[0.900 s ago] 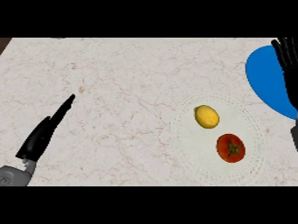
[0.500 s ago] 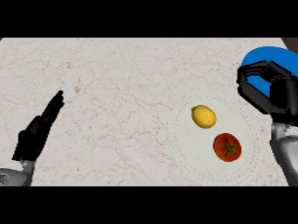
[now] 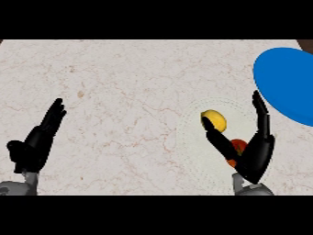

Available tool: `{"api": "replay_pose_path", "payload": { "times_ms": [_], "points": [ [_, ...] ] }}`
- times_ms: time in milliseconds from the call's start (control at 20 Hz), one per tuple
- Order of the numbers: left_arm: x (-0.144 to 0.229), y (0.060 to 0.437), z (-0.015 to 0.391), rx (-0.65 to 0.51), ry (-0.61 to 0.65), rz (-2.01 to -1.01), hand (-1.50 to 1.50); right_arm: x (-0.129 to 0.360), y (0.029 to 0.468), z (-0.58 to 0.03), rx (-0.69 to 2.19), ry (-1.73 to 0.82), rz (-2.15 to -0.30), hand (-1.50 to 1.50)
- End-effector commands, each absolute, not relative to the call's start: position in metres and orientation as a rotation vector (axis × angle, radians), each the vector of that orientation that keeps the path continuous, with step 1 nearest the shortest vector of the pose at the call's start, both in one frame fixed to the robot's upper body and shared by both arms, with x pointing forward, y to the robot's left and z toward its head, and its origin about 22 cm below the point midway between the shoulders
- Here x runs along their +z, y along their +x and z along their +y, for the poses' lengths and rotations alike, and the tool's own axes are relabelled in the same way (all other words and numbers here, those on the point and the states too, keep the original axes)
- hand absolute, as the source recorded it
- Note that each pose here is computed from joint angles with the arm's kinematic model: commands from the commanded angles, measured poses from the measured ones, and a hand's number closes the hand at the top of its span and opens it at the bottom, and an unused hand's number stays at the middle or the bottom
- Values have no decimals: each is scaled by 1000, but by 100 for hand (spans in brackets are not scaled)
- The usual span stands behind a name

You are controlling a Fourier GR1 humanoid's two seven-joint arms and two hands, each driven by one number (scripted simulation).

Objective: Pick the tomato from the placemat and place it in the plate

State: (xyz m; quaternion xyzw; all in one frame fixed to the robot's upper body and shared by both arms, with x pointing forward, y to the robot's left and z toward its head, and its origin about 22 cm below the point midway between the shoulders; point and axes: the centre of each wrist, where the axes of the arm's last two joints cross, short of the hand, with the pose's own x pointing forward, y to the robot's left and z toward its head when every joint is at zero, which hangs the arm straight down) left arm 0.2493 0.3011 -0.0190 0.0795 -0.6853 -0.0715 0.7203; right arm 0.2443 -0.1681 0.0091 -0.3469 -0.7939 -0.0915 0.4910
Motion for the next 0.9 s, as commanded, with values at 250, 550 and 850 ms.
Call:
{"api": "replay_pose_path", "payload": {
  "times_ms": [250,550,850],
  "points": [
    [-31,246,304,-126,169,-1504,0,-21,160,-143,-241,-1124,-1812,-150],
    [-21,253,308,-147,173,-1525,0,-33,119,-173,-10,-1141,-1492,-150],
    [-22,252,307,-152,151,-1518,0,-13,105,-171,128,-1104,-1256,-150]
  ]
}}
